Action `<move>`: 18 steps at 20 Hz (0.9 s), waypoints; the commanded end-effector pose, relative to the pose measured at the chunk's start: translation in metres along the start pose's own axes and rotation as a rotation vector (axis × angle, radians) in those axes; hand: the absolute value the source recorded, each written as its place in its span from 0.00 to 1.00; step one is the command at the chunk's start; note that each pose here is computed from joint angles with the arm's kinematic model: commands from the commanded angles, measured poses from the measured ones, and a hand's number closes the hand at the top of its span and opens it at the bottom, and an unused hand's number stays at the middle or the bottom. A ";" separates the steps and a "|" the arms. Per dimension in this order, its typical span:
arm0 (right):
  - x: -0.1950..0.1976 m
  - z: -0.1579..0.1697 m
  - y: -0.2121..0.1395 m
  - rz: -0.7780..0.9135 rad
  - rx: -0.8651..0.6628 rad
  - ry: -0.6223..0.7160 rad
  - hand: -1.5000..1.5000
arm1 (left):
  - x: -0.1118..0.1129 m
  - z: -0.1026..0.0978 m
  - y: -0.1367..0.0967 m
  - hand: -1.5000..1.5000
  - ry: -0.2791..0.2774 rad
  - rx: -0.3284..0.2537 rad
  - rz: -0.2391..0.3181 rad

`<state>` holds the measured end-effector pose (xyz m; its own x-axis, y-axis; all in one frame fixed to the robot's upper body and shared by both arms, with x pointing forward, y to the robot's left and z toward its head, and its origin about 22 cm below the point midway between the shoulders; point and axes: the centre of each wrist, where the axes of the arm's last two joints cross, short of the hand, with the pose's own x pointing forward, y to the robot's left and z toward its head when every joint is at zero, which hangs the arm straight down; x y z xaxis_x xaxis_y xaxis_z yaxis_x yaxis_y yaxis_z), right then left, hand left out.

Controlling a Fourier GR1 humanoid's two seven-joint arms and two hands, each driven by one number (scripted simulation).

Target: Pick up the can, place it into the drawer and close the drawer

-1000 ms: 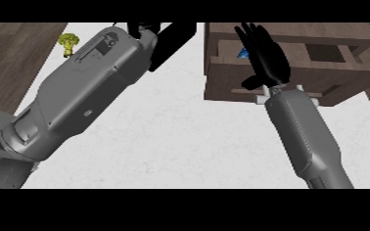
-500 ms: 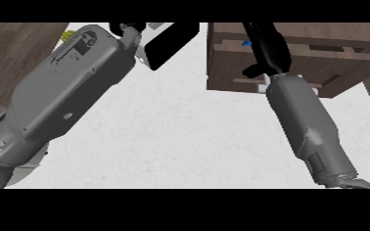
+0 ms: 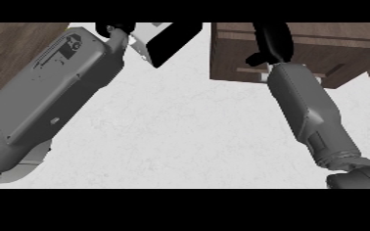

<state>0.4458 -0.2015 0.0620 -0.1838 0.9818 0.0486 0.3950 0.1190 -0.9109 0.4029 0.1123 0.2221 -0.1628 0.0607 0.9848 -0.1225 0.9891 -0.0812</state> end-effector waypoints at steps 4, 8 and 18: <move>0.005 -0.026 -0.019 0.024 -0.049 0.023 0.00 | 0.007 0.002 0.006 0.00 -0.004 -0.005 0.004; -0.006 -0.042 -0.040 0.037 -0.064 0.040 0.00 | 0.004 0.012 0.000 0.00 0.002 -0.032 0.001; 0.020 -0.050 -0.038 -0.350 0.029 0.065 0.00 | 0.006 0.017 0.007 0.00 -0.004 -0.052 0.006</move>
<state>0.4633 -0.2082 0.0913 -0.2020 0.9660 0.1613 0.2668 0.2127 -0.9400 0.3866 0.1161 0.2252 -0.1616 0.0694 0.9844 -0.0809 0.9932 -0.0833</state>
